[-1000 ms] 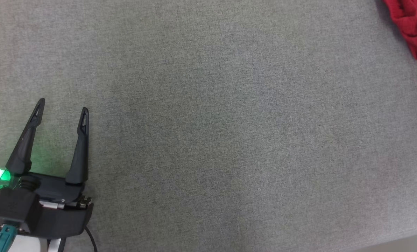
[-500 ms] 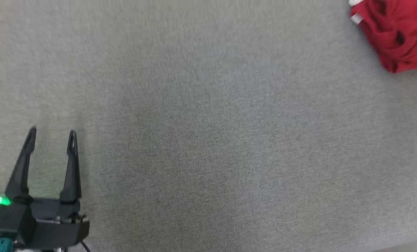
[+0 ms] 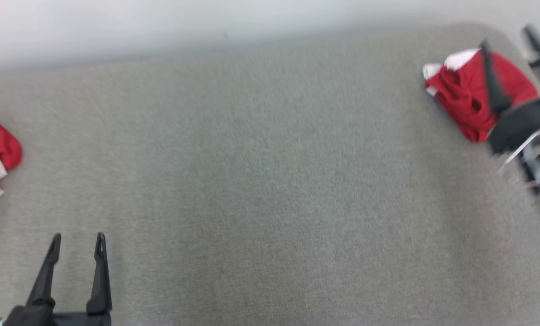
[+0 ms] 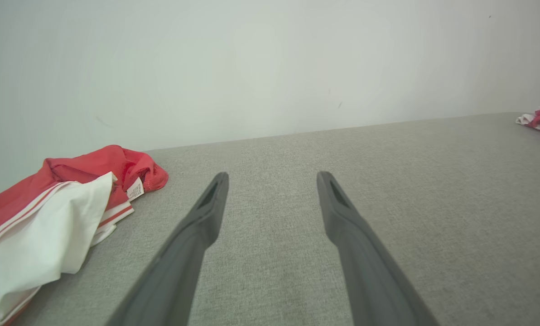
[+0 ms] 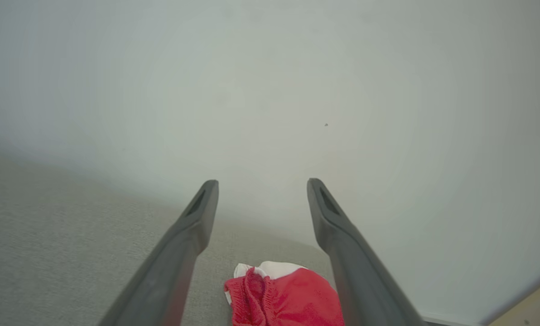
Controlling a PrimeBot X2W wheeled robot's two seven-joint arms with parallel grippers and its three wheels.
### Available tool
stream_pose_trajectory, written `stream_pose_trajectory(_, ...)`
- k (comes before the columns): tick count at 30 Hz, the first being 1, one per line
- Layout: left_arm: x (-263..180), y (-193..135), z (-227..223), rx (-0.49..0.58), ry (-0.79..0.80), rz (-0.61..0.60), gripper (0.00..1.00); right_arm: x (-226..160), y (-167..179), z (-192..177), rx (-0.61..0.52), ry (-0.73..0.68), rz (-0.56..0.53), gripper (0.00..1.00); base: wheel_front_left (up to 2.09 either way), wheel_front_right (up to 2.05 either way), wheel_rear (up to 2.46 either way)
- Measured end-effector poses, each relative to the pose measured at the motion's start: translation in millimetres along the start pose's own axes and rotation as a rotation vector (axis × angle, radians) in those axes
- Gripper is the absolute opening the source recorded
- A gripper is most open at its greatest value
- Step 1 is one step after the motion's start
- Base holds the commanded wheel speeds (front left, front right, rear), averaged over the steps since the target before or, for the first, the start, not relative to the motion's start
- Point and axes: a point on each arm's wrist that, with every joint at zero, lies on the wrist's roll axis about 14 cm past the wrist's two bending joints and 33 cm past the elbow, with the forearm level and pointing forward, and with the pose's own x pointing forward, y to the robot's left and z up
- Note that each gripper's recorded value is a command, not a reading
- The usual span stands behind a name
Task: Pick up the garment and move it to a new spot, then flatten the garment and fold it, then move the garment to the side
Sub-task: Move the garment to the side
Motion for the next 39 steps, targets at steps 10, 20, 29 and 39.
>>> stream_pose_trajectory(10,-34,10,21,0.001,-0.036,0.057,1.0,-52,38,7,0.195,-0.09,-0.044,1.0,0.0,0.0,0.0)
stream_pose_trajectory(20,-65,30,30,0.008,-0.057,0.138,1.0,-103,92,-9,0.355,-0.071,-0.043,1.0,0.0,0.0,0.0)
stream_pose_trajectory(29,-91,51,29,0.015,-0.051,0.219,1.0,-136,124,-13,0.44,-0.059,-0.034,1.0,0.0,0.0,0.0)
stream_pose_trajectory(39,-105,59,21,0.054,-0.019,0.262,1.0,-159,150,-12,0.474,-0.049,0.012,1.0,0.0,0.0,0.0)
